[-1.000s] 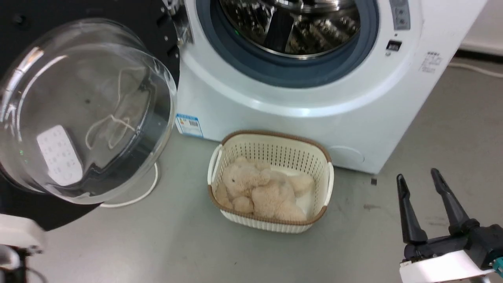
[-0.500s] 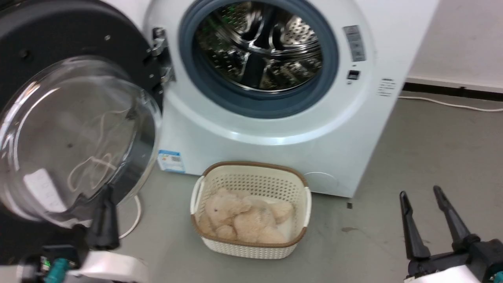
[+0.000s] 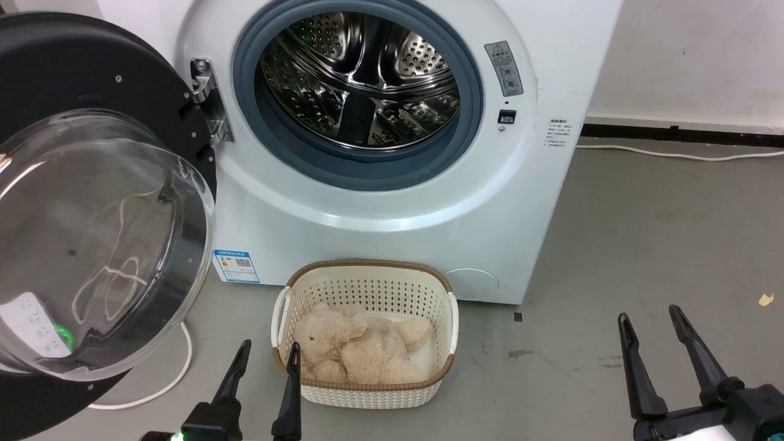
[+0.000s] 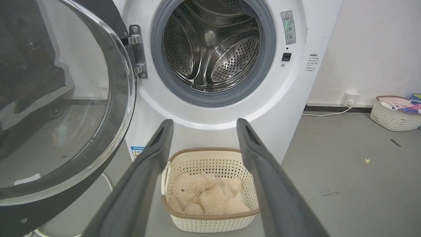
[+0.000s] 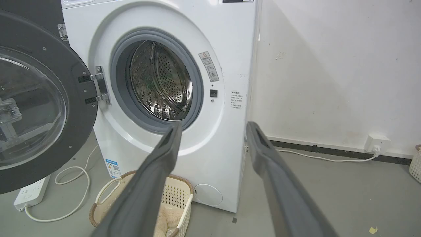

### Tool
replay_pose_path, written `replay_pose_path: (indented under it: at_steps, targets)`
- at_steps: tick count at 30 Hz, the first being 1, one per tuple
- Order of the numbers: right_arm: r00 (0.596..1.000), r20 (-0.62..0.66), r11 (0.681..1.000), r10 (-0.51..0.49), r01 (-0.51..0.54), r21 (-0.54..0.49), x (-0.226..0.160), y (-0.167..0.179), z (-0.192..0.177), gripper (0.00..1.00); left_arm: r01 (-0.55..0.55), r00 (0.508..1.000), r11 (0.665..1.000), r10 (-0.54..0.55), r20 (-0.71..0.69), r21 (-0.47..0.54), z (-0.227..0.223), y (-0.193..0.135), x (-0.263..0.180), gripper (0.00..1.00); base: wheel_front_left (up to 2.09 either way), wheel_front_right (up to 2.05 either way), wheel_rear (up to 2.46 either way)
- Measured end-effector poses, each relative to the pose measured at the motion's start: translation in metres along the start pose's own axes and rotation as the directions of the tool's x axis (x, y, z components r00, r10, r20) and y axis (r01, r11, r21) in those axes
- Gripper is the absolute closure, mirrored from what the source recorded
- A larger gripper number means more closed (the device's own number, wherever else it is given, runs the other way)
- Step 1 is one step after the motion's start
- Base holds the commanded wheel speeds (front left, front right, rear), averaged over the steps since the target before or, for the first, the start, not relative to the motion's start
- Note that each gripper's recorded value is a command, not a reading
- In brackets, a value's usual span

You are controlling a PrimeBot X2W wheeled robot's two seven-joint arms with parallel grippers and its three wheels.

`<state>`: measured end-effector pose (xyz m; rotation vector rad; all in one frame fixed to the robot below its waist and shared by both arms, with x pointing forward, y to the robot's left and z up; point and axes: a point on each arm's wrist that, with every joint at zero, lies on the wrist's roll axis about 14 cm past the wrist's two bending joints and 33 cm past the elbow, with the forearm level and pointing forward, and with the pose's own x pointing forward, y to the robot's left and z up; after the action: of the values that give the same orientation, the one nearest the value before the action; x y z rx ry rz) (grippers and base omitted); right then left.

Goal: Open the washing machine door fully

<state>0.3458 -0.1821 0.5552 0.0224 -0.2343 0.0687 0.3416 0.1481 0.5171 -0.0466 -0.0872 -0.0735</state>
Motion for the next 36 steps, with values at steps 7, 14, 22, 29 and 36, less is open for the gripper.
replay_pose_path:
  at_steps: [7,14,22,29,36]
  targets:
    - [1.000,-0.005,1.000,-0.001,0.001,0.008,0.0002,0.0002,-0.0019,0.00,-0.002,1.000,1.000,0.002,0.002,0.009,-0.0011,0.0009,0.0001,0.00,0.00,0.00,0.00]
    - [1.000,-0.010,1.000,-0.002,0.002,0.010,-0.0007,0.0000,-0.0033,0.00,-0.004,1.000,1.000,0.003,0.017,0.022,0.0029,0.0016,0.0021,0.00,0.00,0.00,0.00]
    - [1.000,-0.013,1.000,-0.003,0.003,0.011,-0.0015,-0.0002,-0.0042,0.00,-0.009,1.000,1.000,0.009,0.020,0.024,0.0036,0.0019,0.0025,0.00,0.00,0.00,0.00]
    - [1.000,-0.018,1.000,-0.005,0.005,0.019,-0.0019,-0.0004,-0.0059,0.00,-0.007,1.000,1.000,0.006,0.022,0.017,0.0047,0.0011,0.0029,0.00,0.00,0.00,0.00]
    - [1.000,-0.018,1.000,-0.004,0.005,0.019,-0.0015,-0.0003,-0.0058,1.00,-0.012,1.000,1.000,0.012,0.019,0.013,0.0043,0.0025,0.0032,1.00,0.00,0.00,0.00]
